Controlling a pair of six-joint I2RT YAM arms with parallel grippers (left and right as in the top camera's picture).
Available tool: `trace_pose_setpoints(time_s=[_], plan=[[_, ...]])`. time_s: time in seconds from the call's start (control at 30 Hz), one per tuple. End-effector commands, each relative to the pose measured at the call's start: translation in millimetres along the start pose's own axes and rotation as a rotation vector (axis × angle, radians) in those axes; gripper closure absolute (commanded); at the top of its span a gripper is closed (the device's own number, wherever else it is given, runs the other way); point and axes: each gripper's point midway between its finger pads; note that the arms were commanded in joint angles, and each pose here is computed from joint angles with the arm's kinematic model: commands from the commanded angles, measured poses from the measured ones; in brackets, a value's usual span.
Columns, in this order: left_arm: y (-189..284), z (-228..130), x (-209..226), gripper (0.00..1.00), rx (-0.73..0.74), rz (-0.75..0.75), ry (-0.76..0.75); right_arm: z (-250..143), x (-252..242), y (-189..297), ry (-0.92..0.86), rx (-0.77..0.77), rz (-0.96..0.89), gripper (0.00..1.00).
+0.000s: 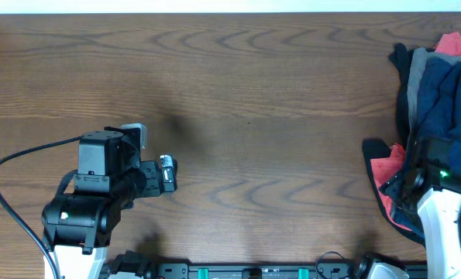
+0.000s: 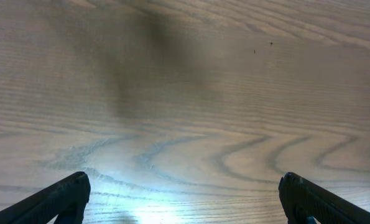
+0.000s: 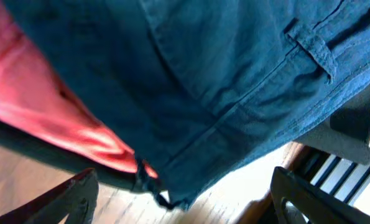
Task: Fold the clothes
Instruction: 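Reach the right gripper into the clothes pile and grasp the navy shorts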
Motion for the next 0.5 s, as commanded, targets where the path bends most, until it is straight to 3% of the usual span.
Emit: trace_pose_setpoints(time_s=[0.0,0.23,0.27,0.4,0.43,0.47], plan=[[4.6,5.2,-3.7,0.02,-0.017,-0.012,-0.014,0.0,-12.3,-7.2,-0.022,-0.019,-0.073,0.18],[4.7,7.5,-4.8,0.02,-0.026,-0.017,-0.016,-5.6,-10.9,-17.1,-0.018,-0.010,-0.076,0.30],[4.7,8.0,-5.1,0.02,-0.028,-0.018,-0.016,-6.5,-10.7,-18.3,-0.017,-0.009,-0.076,0.37],[4.8,8.3,-5.3,0.02,-0.030,-0.018,-0.017,-10.5,-10.8,-22.0,-0.015,-0.002,-0.078,0.89],[4.8,8.3,-5.3,0.02,-0.030,-0.018,-0.017,-10.7,-10.9,-22.3,-0.015,-0.002,-0.079,0.99],[4.8,8.5,-5.4,0.02,-0.030,-0.019,-0.017,-10.6,-10.8,-22.3,-0.015,-0.002,-0.078,0.99]])
Point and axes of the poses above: each gripper's point midway between its finger pads, its own y axis back along the fingers, its own x axis along the line the jaws close on, z = x × y, and after that the axes turned 14 degrees about y, right-handed
